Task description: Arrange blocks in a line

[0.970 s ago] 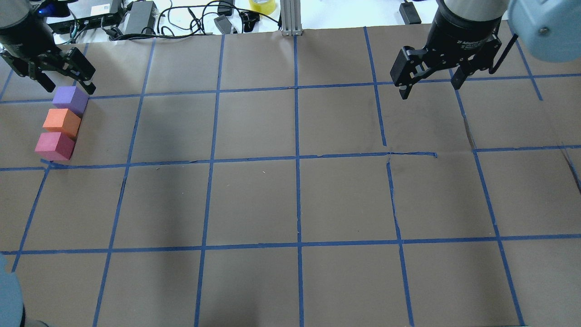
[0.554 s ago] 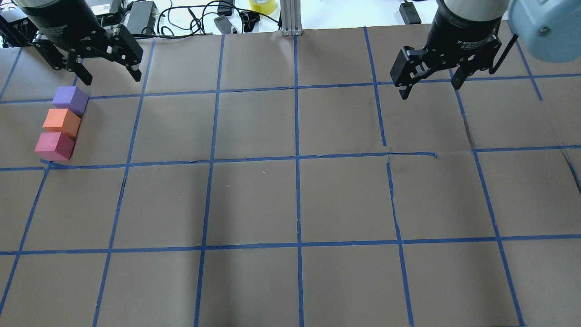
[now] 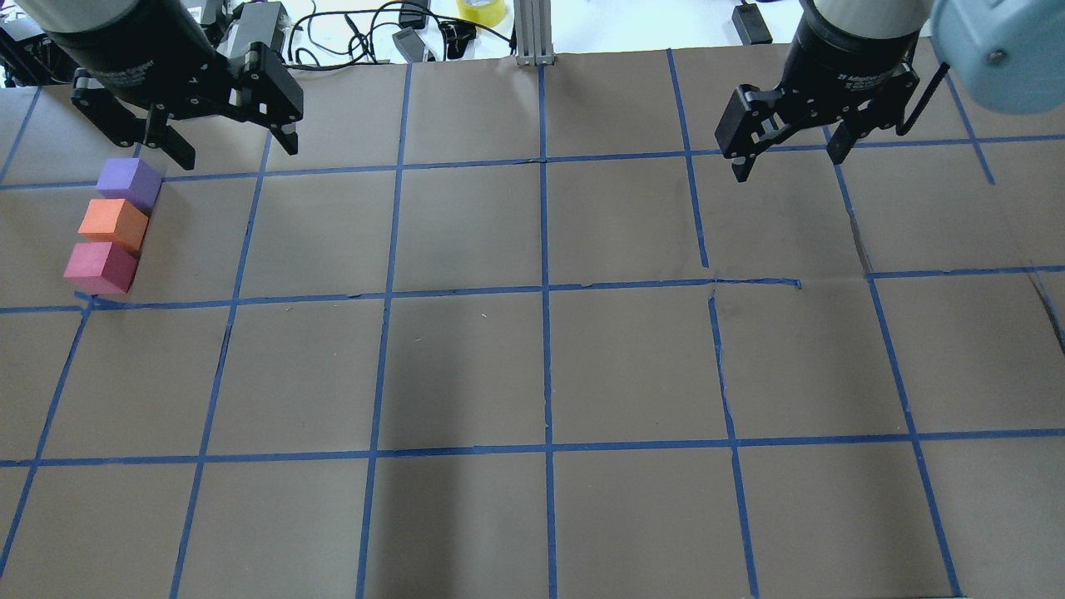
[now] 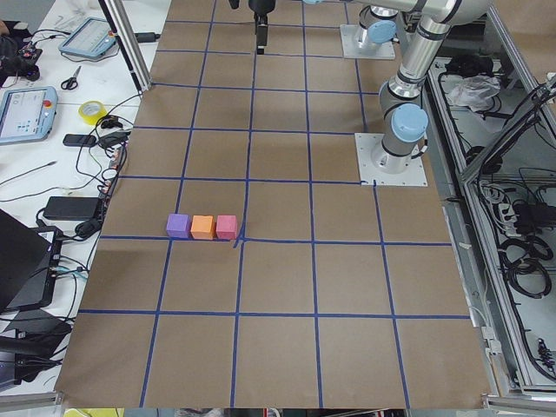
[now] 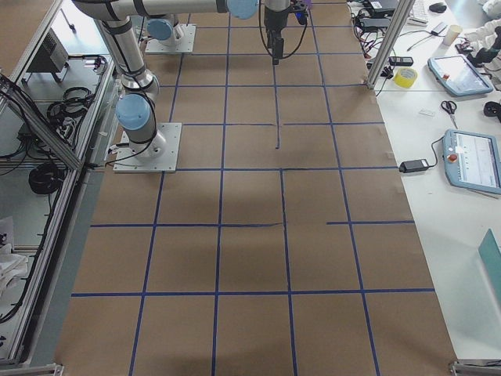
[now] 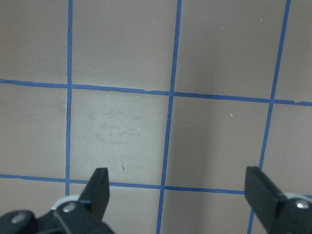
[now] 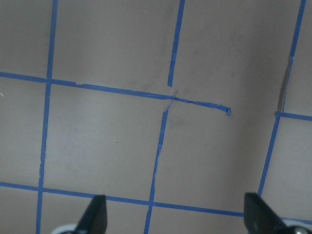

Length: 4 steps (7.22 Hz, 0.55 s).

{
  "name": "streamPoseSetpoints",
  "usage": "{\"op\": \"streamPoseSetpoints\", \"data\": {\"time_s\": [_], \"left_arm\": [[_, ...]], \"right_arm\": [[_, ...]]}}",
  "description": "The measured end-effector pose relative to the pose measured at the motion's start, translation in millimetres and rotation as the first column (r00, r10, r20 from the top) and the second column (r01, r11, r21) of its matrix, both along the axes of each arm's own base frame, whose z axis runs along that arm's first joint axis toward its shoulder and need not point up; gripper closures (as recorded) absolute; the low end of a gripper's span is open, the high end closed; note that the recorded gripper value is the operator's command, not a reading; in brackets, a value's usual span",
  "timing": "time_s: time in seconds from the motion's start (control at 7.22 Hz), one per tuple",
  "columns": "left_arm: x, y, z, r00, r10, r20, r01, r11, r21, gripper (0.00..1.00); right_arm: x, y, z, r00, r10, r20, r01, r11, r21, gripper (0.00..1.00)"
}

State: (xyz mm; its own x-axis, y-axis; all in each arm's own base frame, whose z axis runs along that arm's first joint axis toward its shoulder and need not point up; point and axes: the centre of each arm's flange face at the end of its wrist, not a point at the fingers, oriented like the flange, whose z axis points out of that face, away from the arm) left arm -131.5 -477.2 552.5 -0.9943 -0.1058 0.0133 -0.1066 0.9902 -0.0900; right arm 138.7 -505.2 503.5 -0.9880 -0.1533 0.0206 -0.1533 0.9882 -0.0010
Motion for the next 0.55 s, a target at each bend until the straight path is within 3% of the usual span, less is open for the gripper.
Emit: {"op": "streamPoseSetpoints", "data": {"time_s": [0.42, 0.55], "left_arm": [[-6, -2, 4, 1.000, 0.006, 0.007, -0.005, 0.994, -0.106, 0.00], [-6, -4, 2, 1.000, 0.005, 0.008, -0.004, 0.994, -0.111, 0.00]], "right_arm": [[-1, -3, 4, 1.000, -0.002, 0.003, 0.002, 1.000, -0.027, 0.00], [-2, -4, 5, 1.000, -0.006, 0.004, 0.007, 0.999, -0.035, 0.00]]}}
